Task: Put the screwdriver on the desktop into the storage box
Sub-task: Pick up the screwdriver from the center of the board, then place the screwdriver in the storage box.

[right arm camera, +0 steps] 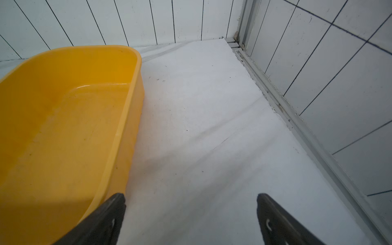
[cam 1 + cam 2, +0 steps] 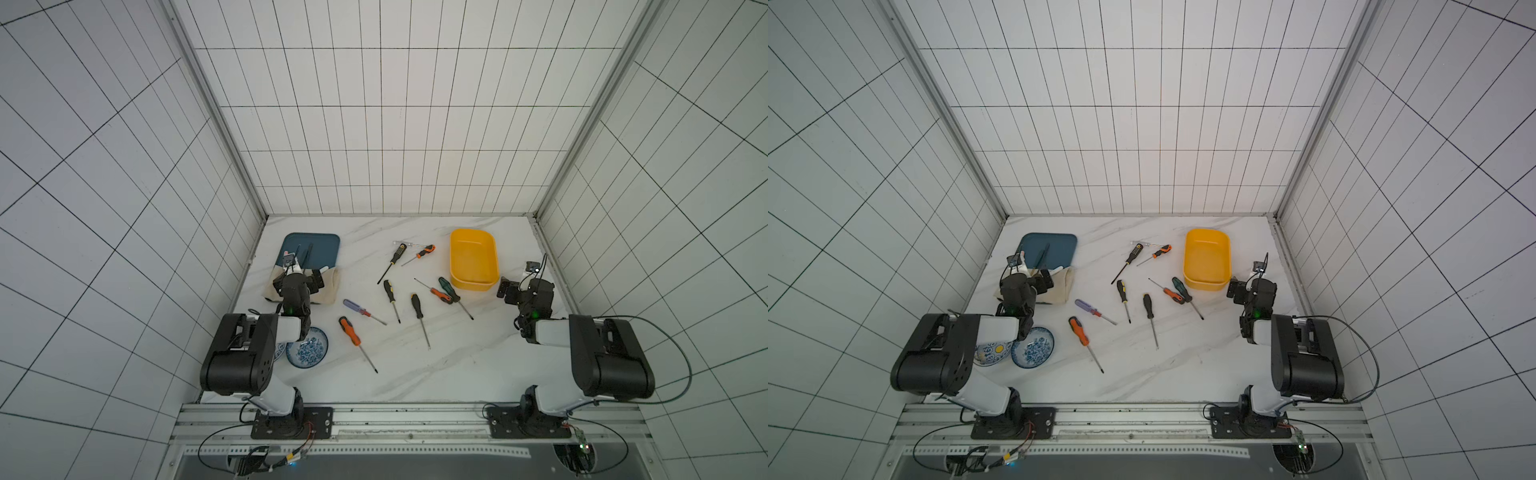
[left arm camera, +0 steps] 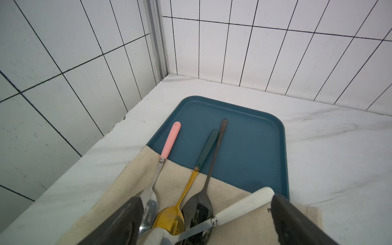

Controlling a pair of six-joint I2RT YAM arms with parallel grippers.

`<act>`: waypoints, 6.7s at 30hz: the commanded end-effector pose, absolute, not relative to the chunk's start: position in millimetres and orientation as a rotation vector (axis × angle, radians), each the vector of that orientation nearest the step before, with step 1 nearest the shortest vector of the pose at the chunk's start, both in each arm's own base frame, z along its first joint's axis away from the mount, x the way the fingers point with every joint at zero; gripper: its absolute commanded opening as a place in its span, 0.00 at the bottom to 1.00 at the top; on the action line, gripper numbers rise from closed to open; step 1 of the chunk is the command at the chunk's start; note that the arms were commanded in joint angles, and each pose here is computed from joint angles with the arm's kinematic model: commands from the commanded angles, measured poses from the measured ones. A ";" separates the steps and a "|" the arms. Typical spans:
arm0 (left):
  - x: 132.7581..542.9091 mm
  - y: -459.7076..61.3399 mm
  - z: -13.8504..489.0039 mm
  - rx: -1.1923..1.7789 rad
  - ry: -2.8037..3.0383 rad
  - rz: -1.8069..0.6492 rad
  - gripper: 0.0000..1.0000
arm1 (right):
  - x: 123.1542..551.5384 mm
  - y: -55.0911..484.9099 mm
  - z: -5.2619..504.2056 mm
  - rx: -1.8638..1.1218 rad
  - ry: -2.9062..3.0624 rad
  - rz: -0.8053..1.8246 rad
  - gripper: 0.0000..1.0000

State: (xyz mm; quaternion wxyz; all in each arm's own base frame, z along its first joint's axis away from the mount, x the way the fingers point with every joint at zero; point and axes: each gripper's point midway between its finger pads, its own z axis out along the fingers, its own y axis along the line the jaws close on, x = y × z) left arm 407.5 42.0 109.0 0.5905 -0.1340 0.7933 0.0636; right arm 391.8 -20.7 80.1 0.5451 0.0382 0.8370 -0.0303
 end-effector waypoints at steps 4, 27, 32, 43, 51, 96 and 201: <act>409.5 43.8 116.1 -0.322 1.823 0.147 0.98 | 402.3 -22.4 93.1 0.100 1.954 -0.059 0.99; 408.8 44.4 116.1 -0.324 1.821 0.147 0.98 | 402.3 -22.7 93.7 0.103 1.952 -0.058 0.99; 409.1 44.6 116.9 -0.325 1.820 0.147 0.98 | 402.0 -22.6 93.3 0.103 1.953 -0.058 0.99; 416.1 48.6 162.8 -0.395 1.857 0.341 0.98 | 393.7 -26.2 141.5 0.214 2.001 -0.020 0.99; 402.3 68.0 191.8 -0.912 1.813 0.003 0.98 | 383.2 -23.1 195.1 0.493 2.040 0.170 0.99; 276.1 -183.4 154.7 -0.167 2.545 -0.793 0.83 | 347.5 167.5 76.2 -0.160 2.757 0.282 0.55; 254.3 -184.8 160.0 -0.191 2.521 -0.916 0.83 | 477.4 149.9 157.5 0.060 2.623 0.245 0.14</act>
